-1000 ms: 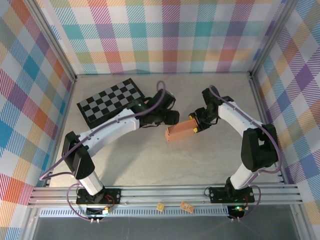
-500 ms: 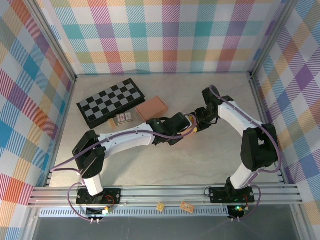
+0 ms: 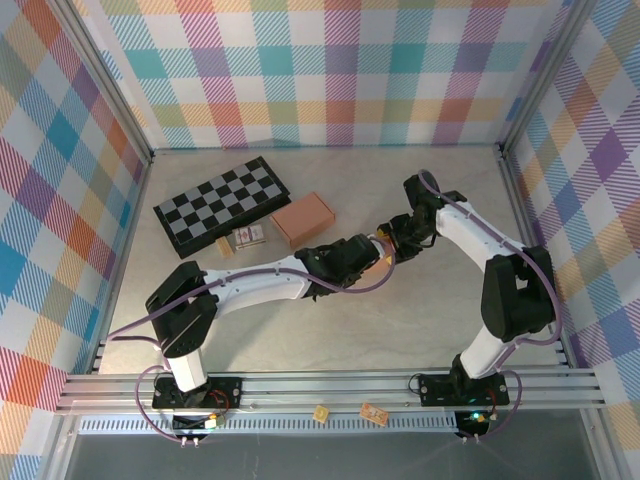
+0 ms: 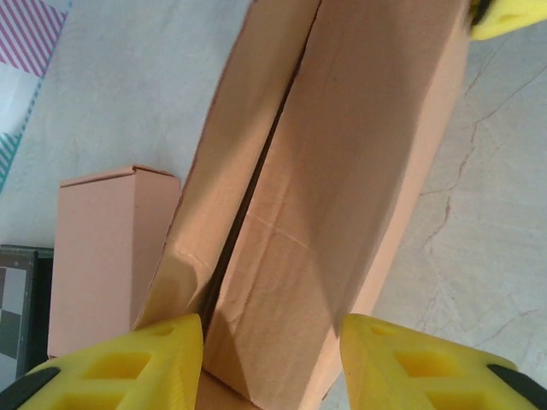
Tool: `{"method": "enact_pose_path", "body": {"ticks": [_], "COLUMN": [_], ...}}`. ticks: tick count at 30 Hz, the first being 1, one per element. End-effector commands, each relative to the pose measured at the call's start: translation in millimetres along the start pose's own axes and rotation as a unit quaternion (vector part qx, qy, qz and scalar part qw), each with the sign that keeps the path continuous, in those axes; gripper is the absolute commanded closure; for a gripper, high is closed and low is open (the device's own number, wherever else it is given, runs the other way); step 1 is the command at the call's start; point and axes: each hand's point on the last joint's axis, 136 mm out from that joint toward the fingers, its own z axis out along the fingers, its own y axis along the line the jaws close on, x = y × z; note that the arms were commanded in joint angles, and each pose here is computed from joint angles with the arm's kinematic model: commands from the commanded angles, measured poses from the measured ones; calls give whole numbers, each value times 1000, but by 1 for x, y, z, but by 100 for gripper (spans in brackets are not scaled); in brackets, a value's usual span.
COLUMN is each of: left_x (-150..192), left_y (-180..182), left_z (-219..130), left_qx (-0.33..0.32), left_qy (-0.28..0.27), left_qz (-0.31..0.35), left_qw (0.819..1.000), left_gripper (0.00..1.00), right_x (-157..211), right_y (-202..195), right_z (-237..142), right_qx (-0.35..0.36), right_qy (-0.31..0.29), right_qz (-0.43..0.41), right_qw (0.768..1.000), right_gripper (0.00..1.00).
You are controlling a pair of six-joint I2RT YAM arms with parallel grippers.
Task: Fold the paper box
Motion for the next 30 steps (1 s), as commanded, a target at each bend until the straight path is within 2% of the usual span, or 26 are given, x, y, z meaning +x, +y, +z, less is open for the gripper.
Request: {"method": "enact_pose_path", "body": {"ticks": [1, 5, 9, 15, 20, 23, 27, 30], "left_x": [1, -1, -1, 2, 2, 2, 2, 1], "left_y": [1, -1, 0, -3, -3, -4, -4, -3], "left_z": [7, 9, 8, 9, 7, 7, 9, 8], "left_qx": [-20, -18, -19, -12, -10, -10, -9, -11], "left_qy": [-2, -6, -6, -5, -6, -7, -5, -7], "left_qz": [14, 15, 21, 24, 22, 19, 13, 9], "left_qw": [1000, 1000, 1000, 1000, 1000, 1000, 1000, 1000], "left_gripper": [59, 60, 61, 63, 64, 65, 67, 67], "right_x": [2, -1, -2, -8, -1, -2, -3, 0], "right_y": [1, 15, 35, 43, 52, 40, 25, 21], "right_z": [-9, -31, -58, -70, -60, -59, -49, -45], "right_qx": [4, -28, -93, -121, -139, -121, -109, -105], "right_qy": [0, -12, -16, -14, 39, 34, 39, 46], "right_qz": [-24, -73, -146, -247, -252, -243, -237, -239], "right_qw": [1000, 997, 985, 961, 957, 962, 965, 964], "right_gripper": [36, 27, 27, 40, 52, 54, 52, 61]}}
